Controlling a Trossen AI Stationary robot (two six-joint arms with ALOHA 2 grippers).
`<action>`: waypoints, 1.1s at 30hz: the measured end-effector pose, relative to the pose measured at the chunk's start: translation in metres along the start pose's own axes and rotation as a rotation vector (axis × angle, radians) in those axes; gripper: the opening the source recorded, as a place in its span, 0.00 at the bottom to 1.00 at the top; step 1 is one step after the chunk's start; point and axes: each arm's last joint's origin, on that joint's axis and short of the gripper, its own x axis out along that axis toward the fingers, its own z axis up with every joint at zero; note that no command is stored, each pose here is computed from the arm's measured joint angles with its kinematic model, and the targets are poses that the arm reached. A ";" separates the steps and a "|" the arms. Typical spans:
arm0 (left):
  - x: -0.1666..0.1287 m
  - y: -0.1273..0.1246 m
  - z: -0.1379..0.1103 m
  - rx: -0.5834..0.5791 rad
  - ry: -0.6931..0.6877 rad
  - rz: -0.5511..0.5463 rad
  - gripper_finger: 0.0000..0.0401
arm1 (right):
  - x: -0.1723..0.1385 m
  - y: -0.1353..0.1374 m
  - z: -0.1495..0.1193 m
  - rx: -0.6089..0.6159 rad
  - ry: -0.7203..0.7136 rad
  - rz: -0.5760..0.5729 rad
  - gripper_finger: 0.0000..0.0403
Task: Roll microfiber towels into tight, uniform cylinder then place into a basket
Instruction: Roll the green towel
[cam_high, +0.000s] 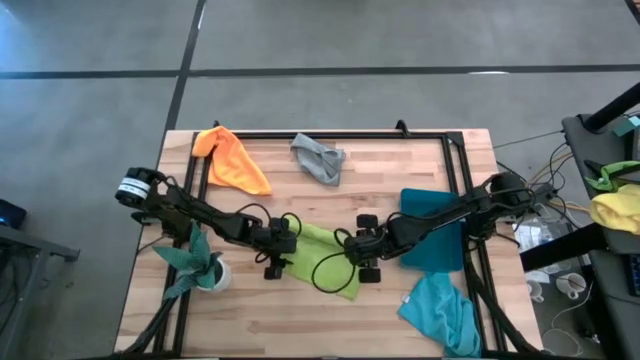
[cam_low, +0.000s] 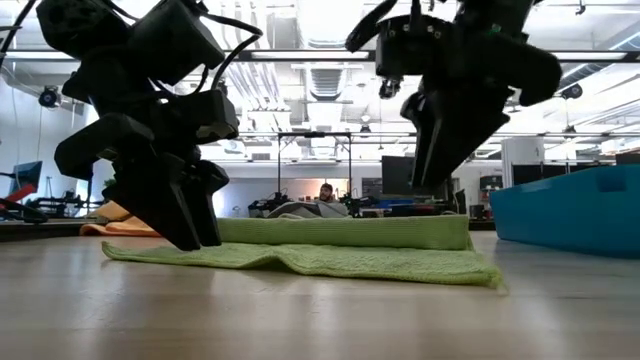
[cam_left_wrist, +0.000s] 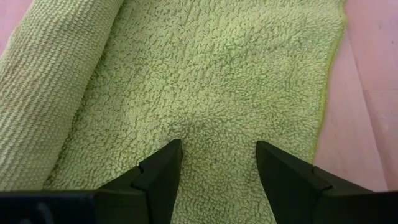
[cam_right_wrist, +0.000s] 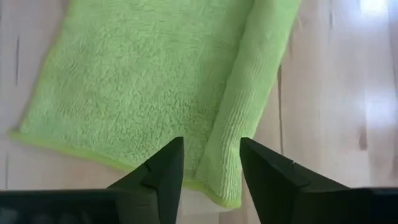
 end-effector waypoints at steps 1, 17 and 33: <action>0.000 0.000 0.000 0.000 0.000 0.000 0.48 | 0.000 -0.002 0.000 0.040 0.004 -0.003 0.35; -0.001 0.000 0.000 0.002 0.001 -0.005 0.48 | 0.043 0.000 -0.012 0.215 0.122 -0.058 0.02; -0.040 0.007 0.014 0.007 -0.103 0.023 0.48 | 0.046 0.000 -0.009 0.210 0.094 -0.048 0.17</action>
